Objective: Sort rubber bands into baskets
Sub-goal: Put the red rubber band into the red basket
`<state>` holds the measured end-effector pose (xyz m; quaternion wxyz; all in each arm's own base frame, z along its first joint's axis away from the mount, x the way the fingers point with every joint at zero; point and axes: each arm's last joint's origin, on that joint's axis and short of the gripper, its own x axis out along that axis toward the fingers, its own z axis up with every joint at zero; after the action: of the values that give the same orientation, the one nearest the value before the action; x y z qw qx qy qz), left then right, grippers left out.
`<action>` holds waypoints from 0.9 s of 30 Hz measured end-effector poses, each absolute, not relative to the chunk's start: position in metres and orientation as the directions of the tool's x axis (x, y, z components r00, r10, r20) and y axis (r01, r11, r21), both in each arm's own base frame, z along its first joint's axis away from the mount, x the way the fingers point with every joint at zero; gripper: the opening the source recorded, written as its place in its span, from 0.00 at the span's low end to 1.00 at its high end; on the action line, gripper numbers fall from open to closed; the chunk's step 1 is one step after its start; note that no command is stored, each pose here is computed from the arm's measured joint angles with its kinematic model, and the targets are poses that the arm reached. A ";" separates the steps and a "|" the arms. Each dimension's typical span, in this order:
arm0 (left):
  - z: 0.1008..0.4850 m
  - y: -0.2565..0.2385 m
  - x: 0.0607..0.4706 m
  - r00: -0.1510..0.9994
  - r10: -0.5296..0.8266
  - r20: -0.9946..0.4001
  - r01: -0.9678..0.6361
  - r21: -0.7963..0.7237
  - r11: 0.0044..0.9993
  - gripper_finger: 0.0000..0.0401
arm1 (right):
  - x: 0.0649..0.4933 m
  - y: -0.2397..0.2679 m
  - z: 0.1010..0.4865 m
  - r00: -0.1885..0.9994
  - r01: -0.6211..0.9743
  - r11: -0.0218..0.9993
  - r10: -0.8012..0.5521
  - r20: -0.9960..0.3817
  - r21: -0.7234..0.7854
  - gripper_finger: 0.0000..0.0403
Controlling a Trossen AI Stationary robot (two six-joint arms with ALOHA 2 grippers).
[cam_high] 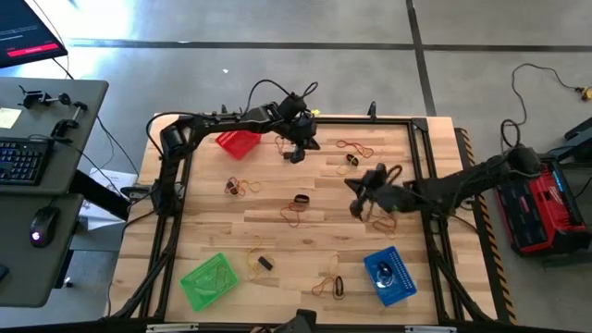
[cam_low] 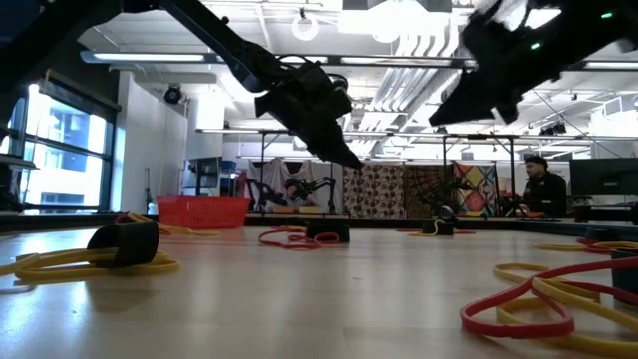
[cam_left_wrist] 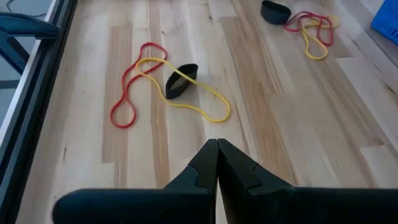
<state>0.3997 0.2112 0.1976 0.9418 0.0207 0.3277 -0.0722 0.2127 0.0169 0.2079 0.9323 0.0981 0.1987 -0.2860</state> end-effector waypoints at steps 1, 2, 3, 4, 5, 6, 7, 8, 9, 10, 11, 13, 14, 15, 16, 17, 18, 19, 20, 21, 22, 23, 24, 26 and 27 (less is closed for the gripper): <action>0.198 0.211 0.399 0.774 -0.123 -0.621 0.149 -0.009 0.989 0.00 | 0.214 0.008 0.210 0.741 0.584 0.809 -0.494 -0.454 0.073 0.00; 0.198 0.212 0.399 0.774 -0.121 -0.621 0.147 -0.010 0.989 0.00 | 0.215 -0.002 0.211 0.721 0.600 0.796 -0.498 -0.482 0.076 0.00; 0.197 0.213 0.398 0.773 -0.120 -0.623 0.144 -0.011 0.990 0.00 | 0.215 -0.013 0.213 0.701 0.618 0.782 -0.503 -0.505 0.079 0.00; 0.197 0.215 0.398 0.773 -0.117 -0.623 0.141 -0.012 0.990 0.00 | 0.215 -0.023 0.215 0.685 0.631 0.771 -0.506 -0.525 0.080 0.00; 0.197 0.216 0.397 0.774 -0.114 -0.623 0.136 -0.012 0.991 0.00 | 0.214 -0.032 0.218 0.674 0.637 0.767 -0.506 -0.539 0.077 0.00; 0.197 0.218 0.396 0.775 -0.111 -0.623 0.132 -0.012 0.991 0.00 | 0.214 -0.041 0.221 0.665 0.642 0.763 -0.506 -0.549 0.074 0.00; 0.198 0.220 0.395 0.776 -0.105 -0.622 0.125 -0.012 0.992 0.00 | 0.213 -0.049 0.224 0.657 0.645 0.761 -0.504 -0.561 0.070 0.00; 0.198 0.222 0.394 0.778 -0.100 -0.620 0.119 -0.010 0.993 0.00 | 0.212 -0.057 0.226 0.651 0.647 0.760 -0.504 -0.568 0.066 0.00; 0.198 0.224 0.393 0.781 -0.094 -0.618 0.114 -0.008 0.993 0.00 | 0.211 -0.064 0.229 0.648 0.646 0.760 -0.502 -0.573 0.065 0.00; 0.199 0.226 0.392 0.785 -0.089 -0.613 0.110 -0.003 0.994 0.00 | 0.209 -0.071 0.231 0.649 0.644 0.762 -0.499 -0.574 0.065 0.00; 0.199 0.229 0.392 0.791 -0.082 -0.606 0.102 -0.001 0.995 0.00 | 0.208 -0.077 0.232 0.652 0.640 0.765 -0.495 -0.574 0.067 0.00; 0.201 0.233 0.391 0.801 -0.069 -0.595 0.087 0.001 0.996 0.00 | 0.205 -0.089 0.233 0.649 0.641 0.764 -0.491 -0.581 0.071 0.00; 0.201 0.234 0.390 0.805 -0.064 -0.590 0.080 0.001 0.997 0.00 | 0.204 -0.094 0.231 0.644 0.643 0.763 -0.488 -0.589 0.070 0.00; 0.201 0.236 0.390 0.810 -0.057 -0.584 0.073 0.004 0.997 0.00 | 0.204 -0.099 0.229 0.636 0.646 0.760 -0.485 -0.600 0.070 0.00; 0.201 0.237 0.389 0.816 -0.053 -0.575 0.072 0.010 0.997 0.00 | 0.204 -0.103 0.226 0.629 0.646 0.761 -0.479 -0.613 0.068 0.00; 0.199 0.238 0.389 0.824 -0.051 -0.565 0.071 0.013 0.997 0.00 | 0.205 -0.107 0.222 0.625 0.642 0.763 -0.469 -0.624 0.070 0.00; 0.198 0.239 0.388 0.826 -0.054 -0.560 0.071 0.008 0.997 0.00 | 0.206 -0.111 0.218 0.621 0.639 0.766 -0.461 -0.634 0.070 0.00; 0.196 0.239 0.387 0.829 -0.061 -0.557 0.072 -0.002 0.997 0.00 | 0.208 -0.115 0.214 0.616 0.634 0.771 -0.450 -0.646 0.067 0.00; 0.194 0.240 0.386 0.830 -0.069 -0.553 0.076 -0.009 0.997 0.00 | 0.210 -0.118 0.210 0.612 0.628 0.776 -0.441 -0.656 0.064 0.00; 0.192 0.240 0.385 0.834 -0.067 -0.547 0.076 -0.006 0.997 0.00 | 0.211 -0.122 0.205 0.604 0.627 0.777 -0.440 -0.665 0.055 0.01; 0.191 0.240 0.385 0.837 -0.064 -0.543 0.075 -0.001 0.997 0.00 | 0.213 -0.125 0.201 0.596 0.625 0.780 -0.439 -0.672 0.045 0.02; 0.189 0.240 0.384 0.838 -0.063 -0.543 0.075 -0.001 0.997 0.00 | 0.214 -0.128 0.198 0.587 0.626 0.779 -0.440 -0.679 0.036 0.04; 0.187 0.240 0.383 0.837 -0.063 -0.544 0.074 -0.002 0.997 0.00 | 0.214 -0.132 0.194 0.578 0.627 0.778 -0.442 -0.686 0.027 0.06; 0.186 0.240 0.382 0.836 -0.065 -0.545 0.080 0.004 0.997 0.00 | 0.215 -0.139 0.188 0.562 0.635 0.772 -0.447 -0.696 0.017 0.12; 0.186 0.240 0.382 0.835 -0.066 -0.546 0.085 0.010 0.996 0.00 | 0.214 -0.143 0.184 0.555 0.639 0.769 -0.446 -0.703 0.017 0.15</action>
<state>0.3821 0.2399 0.1858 0.9578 0.0170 0.2842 -0.0395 0.2145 -0.1426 0.1844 0.8711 0.1366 0.3545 -0.3113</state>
